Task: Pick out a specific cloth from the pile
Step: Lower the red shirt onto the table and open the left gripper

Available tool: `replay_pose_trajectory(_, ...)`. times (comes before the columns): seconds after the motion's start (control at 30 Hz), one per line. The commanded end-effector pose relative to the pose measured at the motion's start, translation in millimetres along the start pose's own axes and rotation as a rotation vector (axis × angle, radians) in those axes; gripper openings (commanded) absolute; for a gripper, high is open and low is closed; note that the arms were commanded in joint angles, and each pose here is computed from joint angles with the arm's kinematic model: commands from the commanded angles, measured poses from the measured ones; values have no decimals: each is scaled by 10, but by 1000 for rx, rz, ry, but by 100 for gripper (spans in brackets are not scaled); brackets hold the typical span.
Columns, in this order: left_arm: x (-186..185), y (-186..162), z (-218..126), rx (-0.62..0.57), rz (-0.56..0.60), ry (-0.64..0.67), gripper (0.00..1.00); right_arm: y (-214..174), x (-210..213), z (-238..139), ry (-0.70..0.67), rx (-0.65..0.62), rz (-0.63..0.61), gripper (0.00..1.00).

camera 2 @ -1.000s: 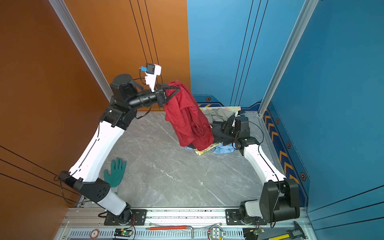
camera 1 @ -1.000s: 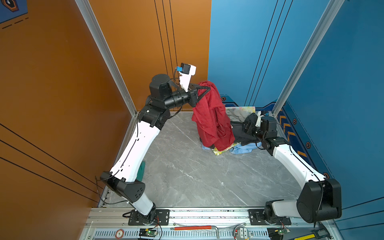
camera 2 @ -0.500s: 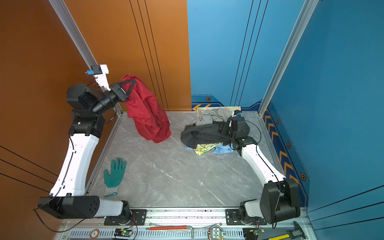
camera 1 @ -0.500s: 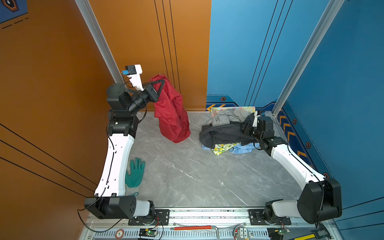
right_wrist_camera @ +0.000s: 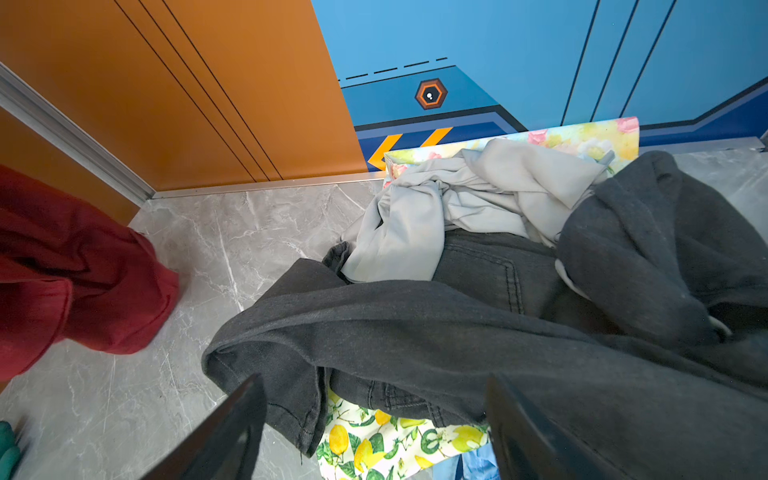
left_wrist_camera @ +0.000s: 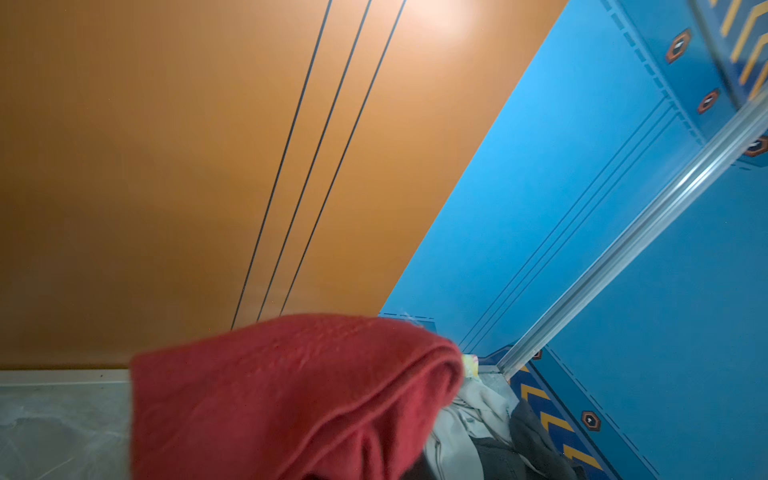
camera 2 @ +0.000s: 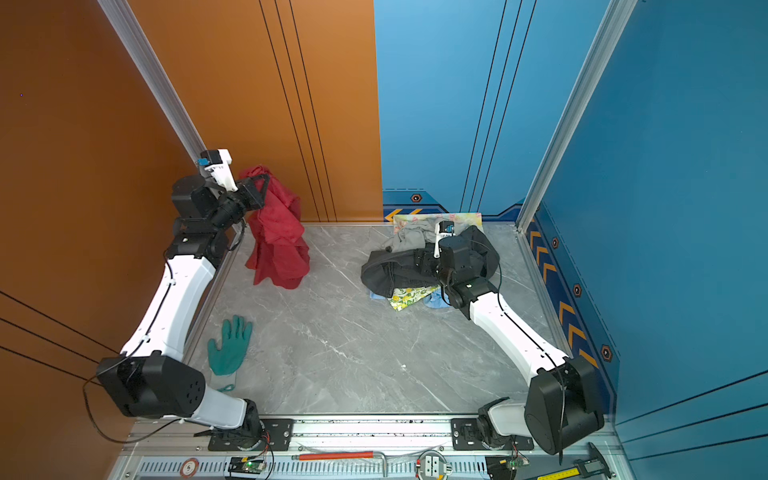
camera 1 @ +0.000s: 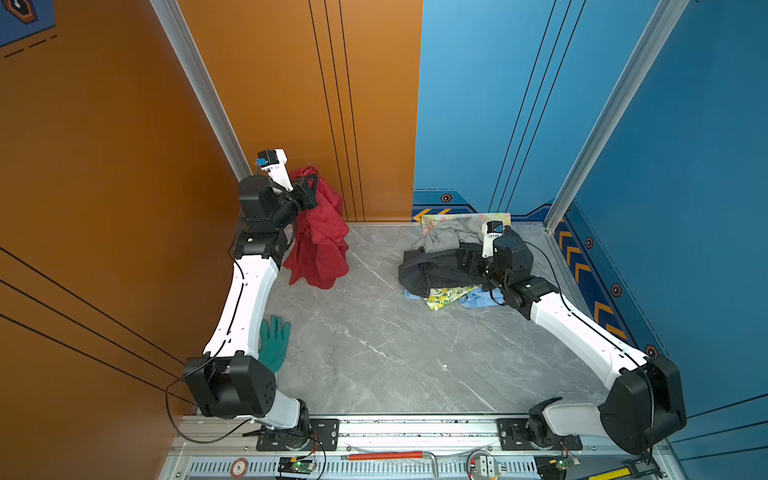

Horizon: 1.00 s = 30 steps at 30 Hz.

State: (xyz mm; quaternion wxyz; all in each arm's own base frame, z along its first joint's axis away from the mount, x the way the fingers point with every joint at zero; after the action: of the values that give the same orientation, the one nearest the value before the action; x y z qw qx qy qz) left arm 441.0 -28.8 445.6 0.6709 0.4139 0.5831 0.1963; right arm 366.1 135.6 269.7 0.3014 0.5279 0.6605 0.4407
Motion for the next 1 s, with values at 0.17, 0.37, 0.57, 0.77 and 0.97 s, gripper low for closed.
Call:
replay_pose_trajectory(0.17,16,179,420,-98,56,39,0,56,-35,-67,-48,-34,-53,84)
replay_pose_trajectory(0.37,627,-122,487,-46,138,266,0,85,-35,-60,-42,-51,-53,84)
replay_pose_trajectory(0.57,1168,-328,464,-22,155,452,0,57,-33,-45,-39,-52,-50,85)
replay_pose_trajectory(0.77,1486,-628,593,57,233,580,0,14,-71,-83,-48,-49,-50,85)
replay_pose_trajectory(0.97,1944,-1081,657,214,156,690,0,-17,-122,-106,-58,-51,-42,85)
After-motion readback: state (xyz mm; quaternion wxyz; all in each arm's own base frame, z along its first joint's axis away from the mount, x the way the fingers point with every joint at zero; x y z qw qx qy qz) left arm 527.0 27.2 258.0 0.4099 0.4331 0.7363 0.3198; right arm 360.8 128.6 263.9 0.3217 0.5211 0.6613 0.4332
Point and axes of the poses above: each gripper's point midway between its finger pads, its own z axis out along the fingers, its own x axis along the line the jaws close on, y = z × x, the point moved 5 cm from there along -z, back along the fingers, and after that the axes turned 12 degrees about -z, right-handed, at the moved point
